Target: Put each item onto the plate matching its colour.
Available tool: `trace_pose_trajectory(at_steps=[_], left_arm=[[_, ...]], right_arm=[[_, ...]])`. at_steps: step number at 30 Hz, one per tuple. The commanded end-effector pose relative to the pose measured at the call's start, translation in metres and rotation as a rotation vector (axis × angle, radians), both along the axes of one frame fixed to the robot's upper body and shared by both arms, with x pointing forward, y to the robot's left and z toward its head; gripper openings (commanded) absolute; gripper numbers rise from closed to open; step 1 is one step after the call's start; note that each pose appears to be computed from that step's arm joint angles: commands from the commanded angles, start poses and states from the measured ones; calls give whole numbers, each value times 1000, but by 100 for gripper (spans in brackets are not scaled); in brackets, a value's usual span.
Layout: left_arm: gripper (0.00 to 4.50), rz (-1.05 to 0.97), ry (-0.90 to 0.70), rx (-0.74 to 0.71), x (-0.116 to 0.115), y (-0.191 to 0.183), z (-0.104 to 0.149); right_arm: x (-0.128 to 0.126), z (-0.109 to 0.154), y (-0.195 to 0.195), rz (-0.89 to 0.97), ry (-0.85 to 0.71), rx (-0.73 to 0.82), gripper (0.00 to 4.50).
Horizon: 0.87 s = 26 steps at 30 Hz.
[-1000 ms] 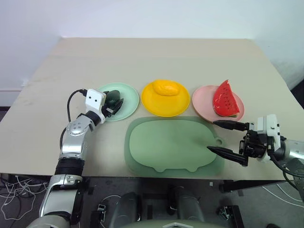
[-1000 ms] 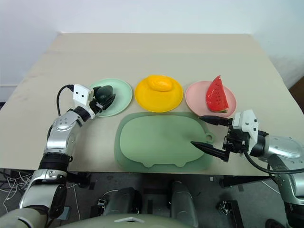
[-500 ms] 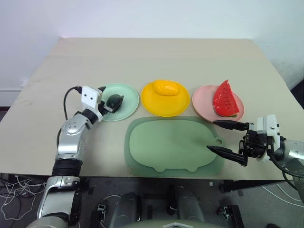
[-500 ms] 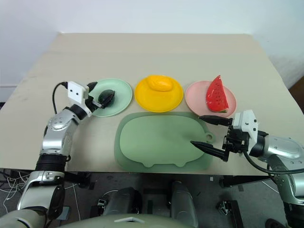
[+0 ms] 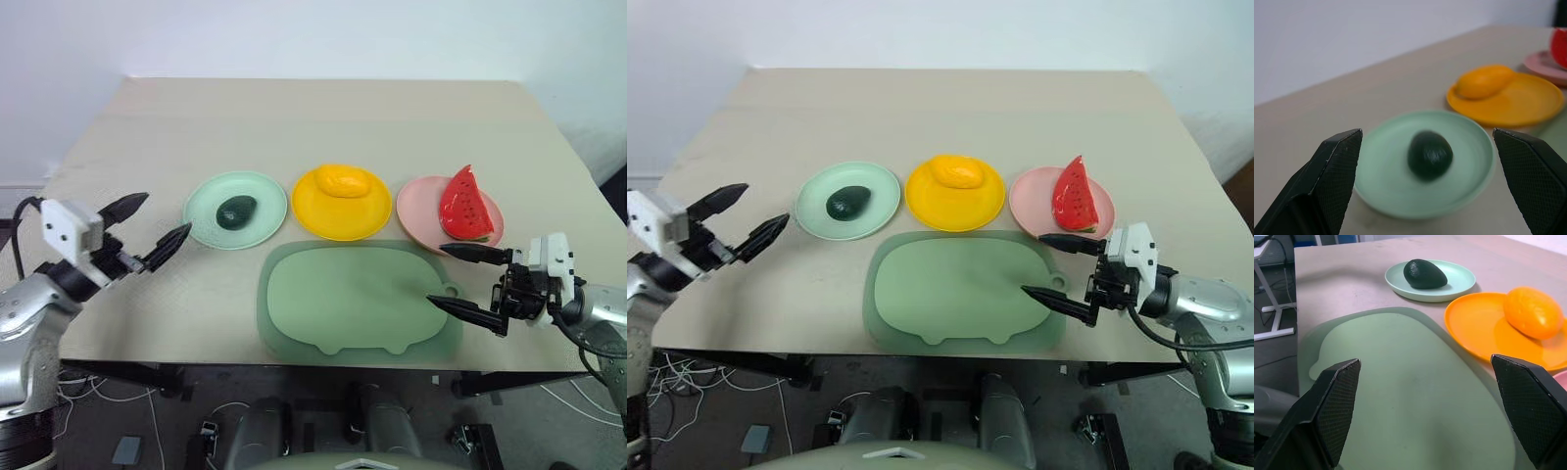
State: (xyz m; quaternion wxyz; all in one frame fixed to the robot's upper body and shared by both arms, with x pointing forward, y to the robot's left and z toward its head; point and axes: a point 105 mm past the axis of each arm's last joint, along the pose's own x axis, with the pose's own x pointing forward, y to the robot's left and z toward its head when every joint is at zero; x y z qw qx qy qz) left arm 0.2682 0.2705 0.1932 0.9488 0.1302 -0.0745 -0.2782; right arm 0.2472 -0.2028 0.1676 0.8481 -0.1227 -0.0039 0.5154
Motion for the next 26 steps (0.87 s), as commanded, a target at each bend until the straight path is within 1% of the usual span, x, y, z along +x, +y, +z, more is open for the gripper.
trace_pose_trajectory(at_steps=[1,3,5,11,17,21,26], left_arm=[[449,3,-53,-8,-7,20,13],[449,-4,-62,-16,-9,29,13],[449,-27,-105,-30,-13,33,14],[449,-114,-43,-83,-20,24,-5],[449,-167,5,-76,-27,21,-21],[449,-212,8,-92,-28,14,-25],[449,-244,-16,-97,-19,10,-23]], right_arm=[[3,8,-10,-15,-60,-11,450],[3,8,-10,-17,-65,-12,450],[3,7,-11,-17,-63,-13,450],[5,7,-17,-23,-65,-29,450],[4,7,-29,-58,-73,-41,450],[1,5,-36,-85,-82,-41,450],[0,4,-36,-107,-101,-31,450]])
